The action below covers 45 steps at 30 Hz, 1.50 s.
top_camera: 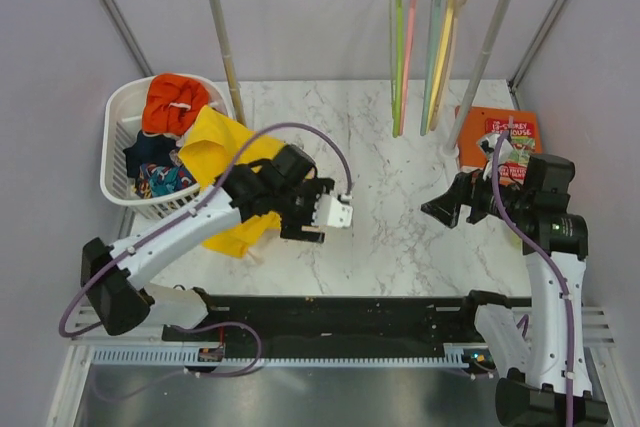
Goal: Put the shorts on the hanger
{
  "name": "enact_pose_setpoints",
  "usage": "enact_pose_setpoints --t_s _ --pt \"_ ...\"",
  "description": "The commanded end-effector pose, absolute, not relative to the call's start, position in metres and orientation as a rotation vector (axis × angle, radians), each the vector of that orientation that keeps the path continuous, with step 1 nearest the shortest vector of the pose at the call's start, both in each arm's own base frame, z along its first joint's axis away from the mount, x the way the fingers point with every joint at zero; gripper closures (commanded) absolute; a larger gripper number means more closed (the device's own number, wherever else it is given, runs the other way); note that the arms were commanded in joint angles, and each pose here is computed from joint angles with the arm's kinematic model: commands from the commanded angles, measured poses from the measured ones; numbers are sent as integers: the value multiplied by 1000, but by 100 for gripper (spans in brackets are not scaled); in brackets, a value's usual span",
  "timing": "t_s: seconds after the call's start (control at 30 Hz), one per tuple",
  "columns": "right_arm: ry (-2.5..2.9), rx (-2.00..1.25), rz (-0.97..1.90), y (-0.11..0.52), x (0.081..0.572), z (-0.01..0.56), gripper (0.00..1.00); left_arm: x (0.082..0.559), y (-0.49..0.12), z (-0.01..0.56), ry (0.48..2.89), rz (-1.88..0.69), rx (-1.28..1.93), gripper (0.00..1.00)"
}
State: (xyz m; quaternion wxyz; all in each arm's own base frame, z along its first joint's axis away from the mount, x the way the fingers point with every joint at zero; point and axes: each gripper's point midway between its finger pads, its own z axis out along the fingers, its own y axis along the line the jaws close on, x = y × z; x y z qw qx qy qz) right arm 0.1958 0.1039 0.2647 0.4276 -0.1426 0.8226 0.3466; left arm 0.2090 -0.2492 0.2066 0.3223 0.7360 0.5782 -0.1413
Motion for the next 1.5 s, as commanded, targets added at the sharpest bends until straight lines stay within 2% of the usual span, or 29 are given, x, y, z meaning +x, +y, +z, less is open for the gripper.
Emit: enact_pose_setpoints --t_s 0.0,0.07,0.23,0.3,0.33,0.43,0.53,0.57,0.63,0.67,0.7,0.8,0.83,0.9,0.93,1.0,1.03,1.27,1.4,1.47 --pt "2041 -324 831 99 205 266 2 226 -260 160 1346 6 2191 13" --pt "2043 -322 826 99 205 265 2 221 -270 131 1317 35 2285 12" --pt "2054 -309 808 96 205 262 2 243 -278 78 1280 321 2453 8" --pt "2056 -309 806 96 206 262 2 255 -277 71 1255 461 2474 7" --pt "2060 -304 799 95 206 261 2 262 -283 67 1240 496 2455 2" --pt "2060 -305 782 93 206 261 2 273 -275 52 1227 641 2505 3" --pt "2066 -299 760 91 206 260 2 274 -260 45 1221 730 2557 26" --pt "2066 -296 755 90 207 260 2 270 -254 44 1222 725 2575 45" --pt "2067 -297 756 90 206 260 2 263 -250 59 1244 686 2542 61" --pt "2066 -297 752 90 206 259 2 255 -245 65 1272 666 2547 78" --pt "2064 -300 752 90 205 259 2 248 -247 82 1280 604 2503 88" --pt "2056 -306 762 91 206 255 2 217 -267 128 1301 353 2399 98" --pt "2056 -309 769 92 208 250 2 215 -282 174 1275 271 2259 98" --pt "2057 -306 795 94 210 245 2 196 -299 219 1290 71 2116 98" --pt "2055 -300 804 94 214 238 2 195 -308 269 1256 0 1977 98" --pt "2060 -294 837 96 218 231 2 184 -315 310 1247 -130 1857 98" --pt "2055 -294 851 97 220 227 2 181 -317 349 1199 -179 1756 98" --pt "2065 -297 937 103 223 220 2 178 -307 479 1092 -384 1309 98" --pt "2060 -273 1001 107 226 223 5 171 -295 479 1008 -415 1276 98" --pt "2057 -276 1032 110 226 225 7 183 -293 443 1108 -387 1292 98"
